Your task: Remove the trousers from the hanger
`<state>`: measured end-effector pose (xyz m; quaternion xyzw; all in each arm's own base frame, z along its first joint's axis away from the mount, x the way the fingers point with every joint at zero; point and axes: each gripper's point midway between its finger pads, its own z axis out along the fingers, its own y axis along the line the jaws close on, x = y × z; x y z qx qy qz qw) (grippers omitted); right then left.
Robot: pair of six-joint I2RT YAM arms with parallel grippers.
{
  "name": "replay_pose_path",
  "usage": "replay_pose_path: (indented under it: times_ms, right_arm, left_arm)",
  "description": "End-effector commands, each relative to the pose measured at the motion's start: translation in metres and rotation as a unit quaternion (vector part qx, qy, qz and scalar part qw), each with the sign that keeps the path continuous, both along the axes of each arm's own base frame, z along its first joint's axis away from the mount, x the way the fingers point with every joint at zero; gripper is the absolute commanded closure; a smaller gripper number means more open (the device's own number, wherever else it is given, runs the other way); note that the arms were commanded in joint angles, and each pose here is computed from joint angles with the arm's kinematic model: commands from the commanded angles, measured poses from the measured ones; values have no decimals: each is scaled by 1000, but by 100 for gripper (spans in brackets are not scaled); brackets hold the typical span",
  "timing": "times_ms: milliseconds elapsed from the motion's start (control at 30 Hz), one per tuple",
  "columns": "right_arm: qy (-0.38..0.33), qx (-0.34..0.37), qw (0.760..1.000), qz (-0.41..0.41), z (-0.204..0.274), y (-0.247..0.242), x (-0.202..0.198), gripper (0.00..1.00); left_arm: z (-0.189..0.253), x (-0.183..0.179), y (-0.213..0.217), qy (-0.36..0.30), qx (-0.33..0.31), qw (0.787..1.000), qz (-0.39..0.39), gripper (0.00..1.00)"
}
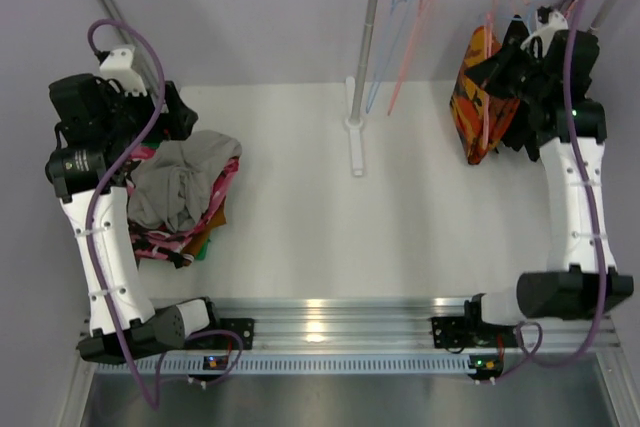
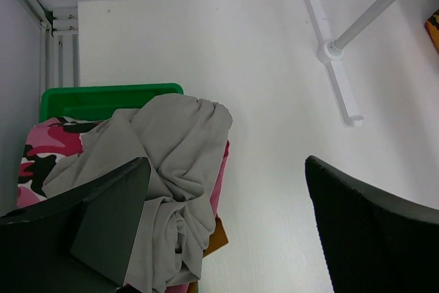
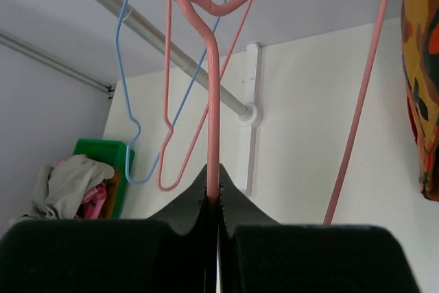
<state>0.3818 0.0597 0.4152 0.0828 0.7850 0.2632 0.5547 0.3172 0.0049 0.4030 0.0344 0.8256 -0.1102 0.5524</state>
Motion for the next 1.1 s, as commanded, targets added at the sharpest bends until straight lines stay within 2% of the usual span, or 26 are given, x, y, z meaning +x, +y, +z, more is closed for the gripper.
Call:
replay_pose_path:
  times_ms: [0,67,133,167,300,533,600,633,667,700,800,833,933,967,1000,1033,1067]
  right_arm:
    - [-58,50,996,43,40,10,47,100]
    - [-81,60,994,45,54,9,66,100]
    - [-90,58,993,54,49,10,89,100]
    - [-112,59,990,54,60,8,96,100]
    - [-105,72,991,49,42,3,130,100]
    - [-84,74,992,59,17,6,136,100]
    - [-82,73,992,64,14,8,129,86]
    - [-81,69,992,67,13,8,125,71]
    - [-73,69,992,72,6,10,121,65]
    - [-81,63,992,77,13,12,110,50]
    - [-77,52,993,78,14,11,89,34]
    - [-74,43,993,78,11,10,83,20]
    - [-71,26,995,66,7,0,61,3]
    - [-55,24,996,65,-3,-2,54,0]
    - [-65,17,996,60,6,-7,40,0]
    - [-67,10,996,59,6,-10,32,1]
    - [-59,8,996,60,-2,-12,22,0]
  left_arm:
    - [25,8,2,-46,-16,999,21,1]
    - [30,7,0,-65,-22,997,20,1]
    - [25,7,-1,-72,-23,997,19,1]
    - [20,7,-1,-67,-24,997,17,1]
    - [-1,7,1,-40,-24,999,23,1]
    - [-15,2,7,-33,-2,999,34,1]
    - [-22,1,7,-15,6,1000,25,1]
    - [-32,5,6,4,3,1000,15,1]
    - [-40,7,5,20,16,1000,0,1]
    - [-61,9,6,65,17,998,-14,1]
    - [-82,10,7,118,19,993,-26,1]
    - [-90,12,8,133,18,991,-24,1]
    - [-86,19,4,130,25,991,-23,1]
    - [-84,21,-7,127,41,991,-32,1]
    - [-82,23,-15,123,54,990,-41,1]
    - [-80,25,-46,118,73,988,-70,1]
    - [-82,29,-48,119,117,985,-46,1]
